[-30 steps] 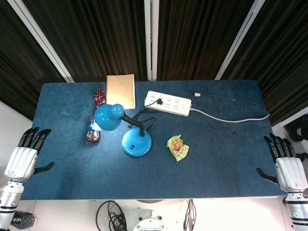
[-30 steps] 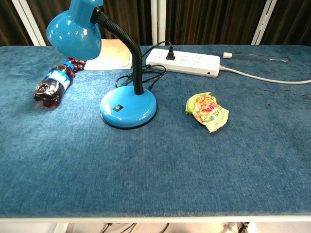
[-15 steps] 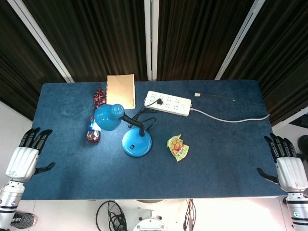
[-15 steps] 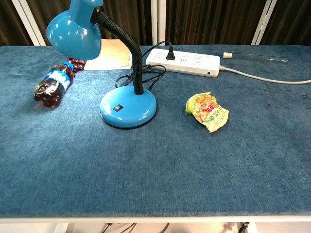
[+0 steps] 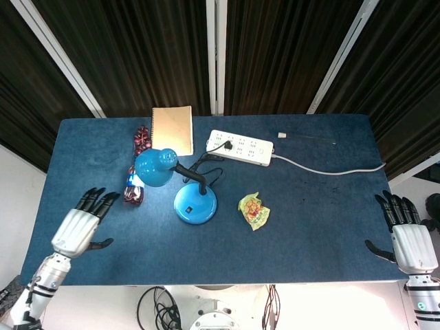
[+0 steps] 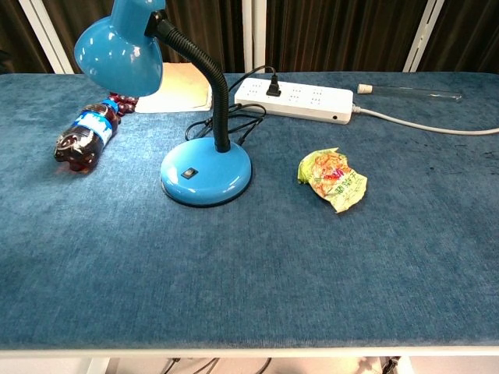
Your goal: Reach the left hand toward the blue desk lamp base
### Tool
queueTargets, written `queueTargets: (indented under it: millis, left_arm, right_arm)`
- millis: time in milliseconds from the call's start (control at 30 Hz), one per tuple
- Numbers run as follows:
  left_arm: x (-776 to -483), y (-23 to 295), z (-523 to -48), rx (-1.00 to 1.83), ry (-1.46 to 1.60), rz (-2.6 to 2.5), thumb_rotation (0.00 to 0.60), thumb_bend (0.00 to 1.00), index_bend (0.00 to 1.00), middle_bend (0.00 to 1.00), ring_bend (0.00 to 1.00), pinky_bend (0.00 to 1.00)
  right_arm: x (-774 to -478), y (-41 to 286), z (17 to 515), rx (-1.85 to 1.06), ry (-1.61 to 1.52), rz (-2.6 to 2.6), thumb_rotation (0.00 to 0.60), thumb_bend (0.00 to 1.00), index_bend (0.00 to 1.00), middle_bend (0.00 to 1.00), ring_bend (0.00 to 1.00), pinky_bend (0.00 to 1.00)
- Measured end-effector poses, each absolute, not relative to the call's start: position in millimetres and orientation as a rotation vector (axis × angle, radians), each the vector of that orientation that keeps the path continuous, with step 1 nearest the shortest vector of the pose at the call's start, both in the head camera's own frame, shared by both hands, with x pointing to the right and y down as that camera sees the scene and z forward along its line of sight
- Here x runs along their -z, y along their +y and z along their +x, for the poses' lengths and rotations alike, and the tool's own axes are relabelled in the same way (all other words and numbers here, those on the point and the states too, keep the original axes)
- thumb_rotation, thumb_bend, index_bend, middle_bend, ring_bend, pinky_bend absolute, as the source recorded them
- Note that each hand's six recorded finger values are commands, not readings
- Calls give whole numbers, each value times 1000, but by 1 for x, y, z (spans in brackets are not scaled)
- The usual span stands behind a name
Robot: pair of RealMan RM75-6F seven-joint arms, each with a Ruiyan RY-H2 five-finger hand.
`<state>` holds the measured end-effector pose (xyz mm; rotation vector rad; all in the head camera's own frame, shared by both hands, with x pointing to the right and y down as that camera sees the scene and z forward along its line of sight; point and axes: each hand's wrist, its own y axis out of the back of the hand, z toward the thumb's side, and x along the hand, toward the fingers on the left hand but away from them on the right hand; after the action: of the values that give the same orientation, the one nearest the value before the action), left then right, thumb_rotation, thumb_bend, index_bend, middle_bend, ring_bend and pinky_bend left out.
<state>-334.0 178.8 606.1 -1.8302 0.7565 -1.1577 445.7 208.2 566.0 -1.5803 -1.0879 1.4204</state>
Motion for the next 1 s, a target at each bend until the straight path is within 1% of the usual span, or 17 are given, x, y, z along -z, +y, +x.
queueTargets:
  millis: [233,400,500,633,733,900,1000]
  left_arm:
    - [-634,184,-268,1068,586,-1966,600,77,36,99,0,91]
    - [-651,187,-234,1006,577,-2052,600,80,33,102,0,88]
    - [-661,186,-224,989,572,-2076,600,106,32,107,0,88]
    - [-679,185,-217,996,557,-2098,600,184,29,109,0,85]
    - [-691,184,-214,1015,548,-2117,600,222,29,109,0,85]
    - [-703,185,-210,1031,542,-2142,600,290,28,108,0,82]
    - [-708,185,-210,1038,535,-2143,600,303,28,106,0,81]
  right_arm:
    - [-560,209,450,-1419,-1102,-1564,600,85,0,0,0,0]
    - [-557,210,456,-1431,-1113,-1555,600,84,0,0,0,0]
    - [-556,211,460,-1438,-1121,-1552,600,84,0,0,0,0]
    - [-556,211,463,-1442,-1130,-1551,600,85,0,0,0,0]
    - [-556,211,466,-1446,-1134,-1548,600,84,0,0,0,0]
    - [-557,211,470,-1456,-1139,-1547,600,84,0,0,0,0]
    - [-558,211,470,-1457,-1141,-1549,600,85,0,0,0,0]
